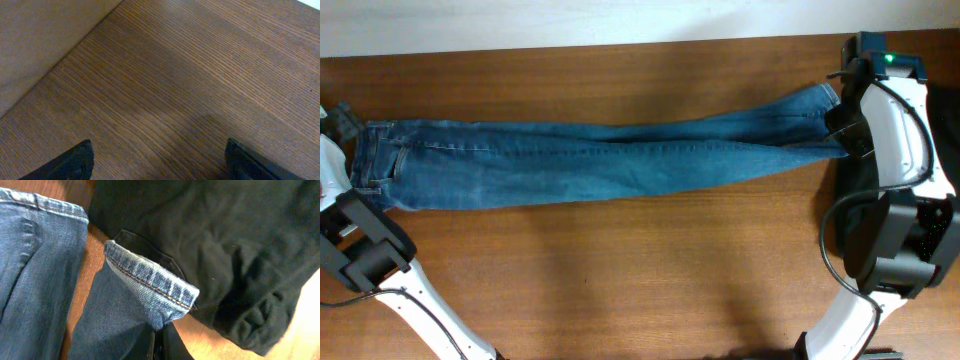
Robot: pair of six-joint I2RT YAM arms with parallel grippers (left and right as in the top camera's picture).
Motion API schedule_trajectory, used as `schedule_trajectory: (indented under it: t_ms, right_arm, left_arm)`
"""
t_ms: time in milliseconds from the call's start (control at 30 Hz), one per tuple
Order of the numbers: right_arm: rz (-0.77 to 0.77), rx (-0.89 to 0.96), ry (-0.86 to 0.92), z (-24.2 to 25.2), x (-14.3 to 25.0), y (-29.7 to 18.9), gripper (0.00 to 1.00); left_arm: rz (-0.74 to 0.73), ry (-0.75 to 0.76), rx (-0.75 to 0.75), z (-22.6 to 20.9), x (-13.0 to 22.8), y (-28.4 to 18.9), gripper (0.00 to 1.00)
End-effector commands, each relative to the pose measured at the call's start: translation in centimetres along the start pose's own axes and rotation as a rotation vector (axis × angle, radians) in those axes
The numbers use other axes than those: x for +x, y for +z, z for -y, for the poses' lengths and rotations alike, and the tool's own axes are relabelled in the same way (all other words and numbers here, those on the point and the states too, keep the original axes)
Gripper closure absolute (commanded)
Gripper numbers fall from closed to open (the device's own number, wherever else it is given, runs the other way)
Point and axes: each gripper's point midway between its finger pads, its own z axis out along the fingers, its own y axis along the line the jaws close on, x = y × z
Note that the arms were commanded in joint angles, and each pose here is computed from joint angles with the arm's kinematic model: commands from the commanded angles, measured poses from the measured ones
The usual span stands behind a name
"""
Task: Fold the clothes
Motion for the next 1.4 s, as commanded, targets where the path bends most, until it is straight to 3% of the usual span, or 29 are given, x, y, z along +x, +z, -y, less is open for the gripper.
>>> schedule_trajectory:
  t_ms: [0,333,533,767,1000,1100,1300,1367]
  right_arm:
    - [0.004,0.035,0.0,-0.6,-0.3,2.2,0.96]
    - [0.07,-0.089,0.024,-5.1,-2.0,4.3,0.96]
    - [0.095,-0.206,0.06,-7.7,-3.0,4.0,0.76]
    - [0.096,-0.296,0.064,-10.3,-3.4,4.6,0.74]
    - [0.091,-0.396,-0.134,-14.1,-2.5,7.5,0.54]
    - [0.089,-0.461,-0.254,-15.5,-2.0,7.5,0.39]
    - [0.169,-0.511,-0.389,-16.3,-4.4,2.9,0.14]
    - [0.212,-0.528,-0.41,-16.4,-5.9,0.2,0.14]
  left_arm:
    - [0.046,0.011,-0.006,-0.1,-2.2,-1.6,0.16]
    - [0.046,0.011,-0.006,-0.1,-2.2,-1.6,0.16]
    - [0.047,0.011,-0.006,-0.1,-2.2,-1.6,0.16]
    - [0.047,0.011,-0.006,0.0,-2.2,-1.6,0.16]
    - [0.034,0.012,-0.006,0.0,-1.9,-1.6,0.16]
    - [0.018,0.013,-0.006,0.0,-1.5,-1.5,0.16]
    - [0.018,0.014,-0.005,0.0,-1.8,-2.1,0.22]
    - [0.053,0.015,-0.003,0.2,-3.2,-3.0,0.23]
